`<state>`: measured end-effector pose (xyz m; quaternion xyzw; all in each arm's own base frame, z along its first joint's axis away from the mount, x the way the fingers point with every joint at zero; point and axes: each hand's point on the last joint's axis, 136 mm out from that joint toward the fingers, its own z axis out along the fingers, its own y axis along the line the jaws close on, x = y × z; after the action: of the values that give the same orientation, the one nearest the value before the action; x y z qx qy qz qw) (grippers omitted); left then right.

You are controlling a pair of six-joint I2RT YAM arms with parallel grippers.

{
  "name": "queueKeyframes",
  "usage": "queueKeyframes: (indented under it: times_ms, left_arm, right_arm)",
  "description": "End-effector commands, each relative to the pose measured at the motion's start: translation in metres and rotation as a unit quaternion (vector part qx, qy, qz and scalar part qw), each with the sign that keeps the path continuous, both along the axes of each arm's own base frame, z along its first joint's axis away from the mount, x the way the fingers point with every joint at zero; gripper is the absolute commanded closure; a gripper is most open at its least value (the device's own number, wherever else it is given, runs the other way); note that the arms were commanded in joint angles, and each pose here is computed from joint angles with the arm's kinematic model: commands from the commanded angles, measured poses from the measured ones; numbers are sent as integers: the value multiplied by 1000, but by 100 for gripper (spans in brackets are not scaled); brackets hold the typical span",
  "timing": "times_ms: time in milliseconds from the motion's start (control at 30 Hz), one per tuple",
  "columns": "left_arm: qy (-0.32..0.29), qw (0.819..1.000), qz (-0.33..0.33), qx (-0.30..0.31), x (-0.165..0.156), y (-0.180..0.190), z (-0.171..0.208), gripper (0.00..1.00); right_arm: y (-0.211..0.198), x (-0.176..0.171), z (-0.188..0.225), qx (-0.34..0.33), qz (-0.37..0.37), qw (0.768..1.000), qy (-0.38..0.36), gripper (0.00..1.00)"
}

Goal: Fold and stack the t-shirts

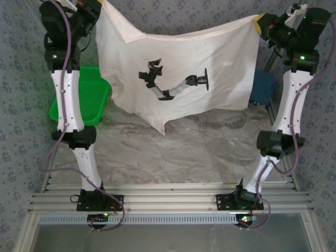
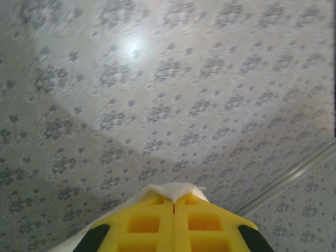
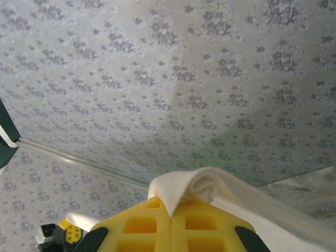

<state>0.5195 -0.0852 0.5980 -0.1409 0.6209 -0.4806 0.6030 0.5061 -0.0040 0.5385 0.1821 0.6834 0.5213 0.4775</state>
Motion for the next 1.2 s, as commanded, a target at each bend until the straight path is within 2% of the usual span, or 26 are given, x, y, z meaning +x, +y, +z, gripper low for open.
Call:
queueKeyframes:
  times_ms: [0,133,433,567,633,767,933,1067,1167]
  left_arm:
    - [-80,996,-8,-43,-13,10,44,100]
    - [-103,993,7,-49,-13,21,53,100]
    - [-161,984,35,-64,-39,61,89,100]
    - [-155,987,26,-21,-49,55,86,100]
    - [-127,991,34,14,-51,52,74,100]
    - [-25,992,74,104,-54,59,25,100]
    - [96,966,100,217,-73,50,-40,100]
    - [116,971,29,208,-65,3,-75,100]
    - [130,972,-30,192,-63,-50,-122,100]
  right_arm:
    - [-6,22,8,23,6,999,-28,100]
    - [-15,37,7,39,5,998,-41,100]
    - [-60,24,50,58,-40,991,-117,100]
    - [-55,18,42,38,-16,994,-102,100]
    - [-48,12,30,13,-2,997,-81,100]
    - [-39,-13,-29,-47,9,999,7,100]
    - [-25,-51,-127,-50,29,994,89,100]
    - [12,-77,-201,-47,85,983,158,100]
    - [20,-99,-240,-51,84,973,208,100]
